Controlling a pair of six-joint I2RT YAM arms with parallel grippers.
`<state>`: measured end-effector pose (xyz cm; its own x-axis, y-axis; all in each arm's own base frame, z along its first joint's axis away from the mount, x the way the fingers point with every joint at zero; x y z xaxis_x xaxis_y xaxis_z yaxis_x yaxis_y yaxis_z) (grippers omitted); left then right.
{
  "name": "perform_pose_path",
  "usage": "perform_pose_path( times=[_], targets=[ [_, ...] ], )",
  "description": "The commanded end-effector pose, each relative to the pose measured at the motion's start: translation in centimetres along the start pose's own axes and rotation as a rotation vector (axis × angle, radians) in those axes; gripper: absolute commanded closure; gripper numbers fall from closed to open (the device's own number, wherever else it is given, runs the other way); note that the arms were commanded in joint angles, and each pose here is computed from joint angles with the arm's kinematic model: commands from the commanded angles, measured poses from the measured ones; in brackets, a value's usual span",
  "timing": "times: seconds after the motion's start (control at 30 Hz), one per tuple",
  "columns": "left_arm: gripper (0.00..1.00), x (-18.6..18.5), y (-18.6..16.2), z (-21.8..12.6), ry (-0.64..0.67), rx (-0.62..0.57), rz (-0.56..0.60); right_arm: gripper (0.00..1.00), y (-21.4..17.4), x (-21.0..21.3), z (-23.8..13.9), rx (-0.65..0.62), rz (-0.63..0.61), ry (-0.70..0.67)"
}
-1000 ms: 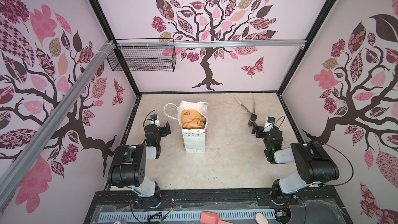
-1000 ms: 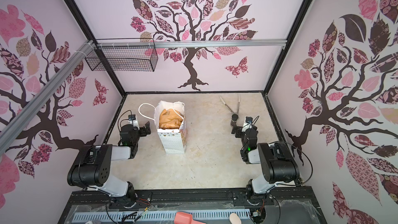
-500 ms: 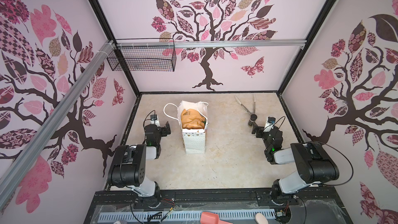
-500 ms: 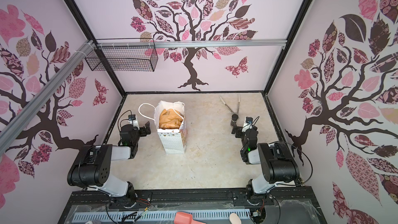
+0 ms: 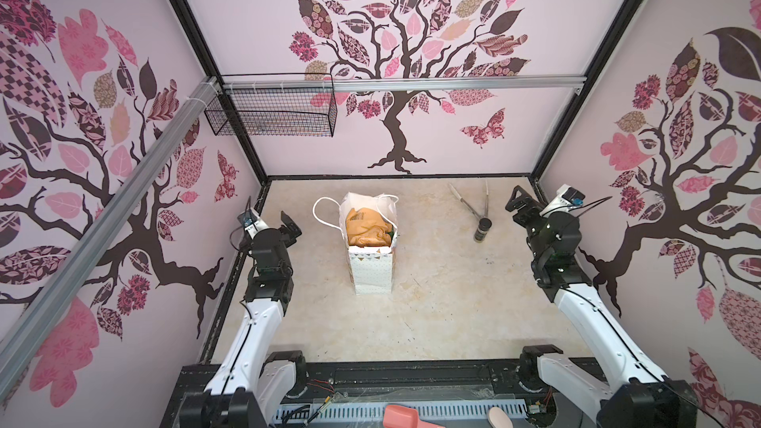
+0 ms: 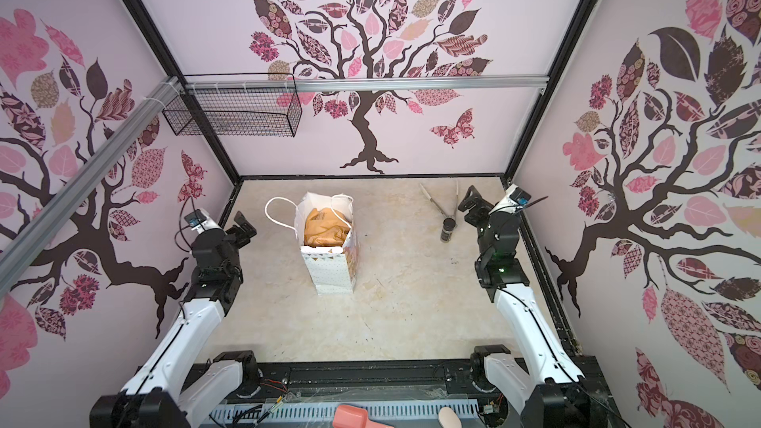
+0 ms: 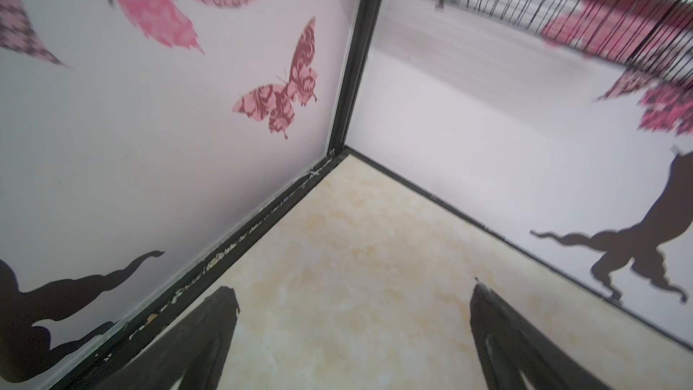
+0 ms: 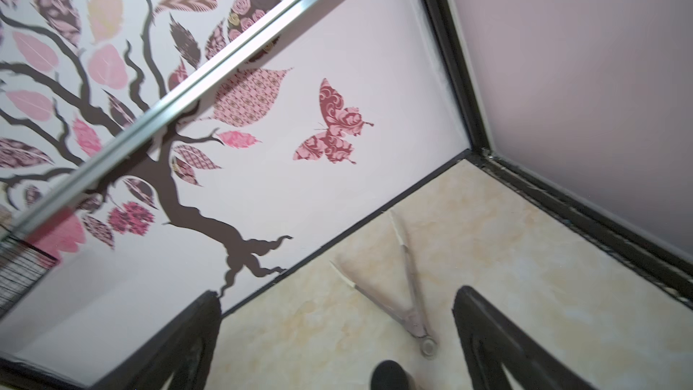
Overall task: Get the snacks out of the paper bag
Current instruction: 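Raise both arms and move both grippers over the paper bag opening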
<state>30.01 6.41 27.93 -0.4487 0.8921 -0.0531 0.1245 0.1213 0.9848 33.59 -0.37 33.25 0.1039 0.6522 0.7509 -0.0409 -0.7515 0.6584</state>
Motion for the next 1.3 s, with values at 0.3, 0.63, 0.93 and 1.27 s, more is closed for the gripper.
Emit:
perform_pose_path(
  times=[0.3,0.63,0.93,1.27],
  targets=[
    [0.04,-6.6,9.8,-8.2,-0.485,0.452,-0.082,0.01,-11.5,15.8,0.5,0.863,-0.14,0.166],
    [0.1,-15.4,8.5,-9.3,-0.701,0.65,0.35,0.0,-20.2,23.7,-1.1,0.963,-0.558,0.118],
    [0.05,-14.1,1.8,-5.4,-0.461,0.741,0.52,0.05,-25.7,21.3,-0.1,1.054,-0.66,0.022],
    [0.51,-16.2,-2.3,-5.5,-0.614,0.852,0.37,0.36,-28.9,18.3,-0.2,1.129,-0.653,-0.018]
  ],
)
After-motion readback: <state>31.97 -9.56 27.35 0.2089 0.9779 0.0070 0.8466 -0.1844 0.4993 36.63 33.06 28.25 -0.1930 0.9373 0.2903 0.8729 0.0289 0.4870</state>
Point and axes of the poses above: each gripper's point midway between its finger pads, its own z axis out along the fingers, its own x axis along the line the jaws close on, y = z × x, the point moved 4 cm from there along -z, back along the fingers, and after that the axes turned 14 degrees about z, right-handed, at the moved point
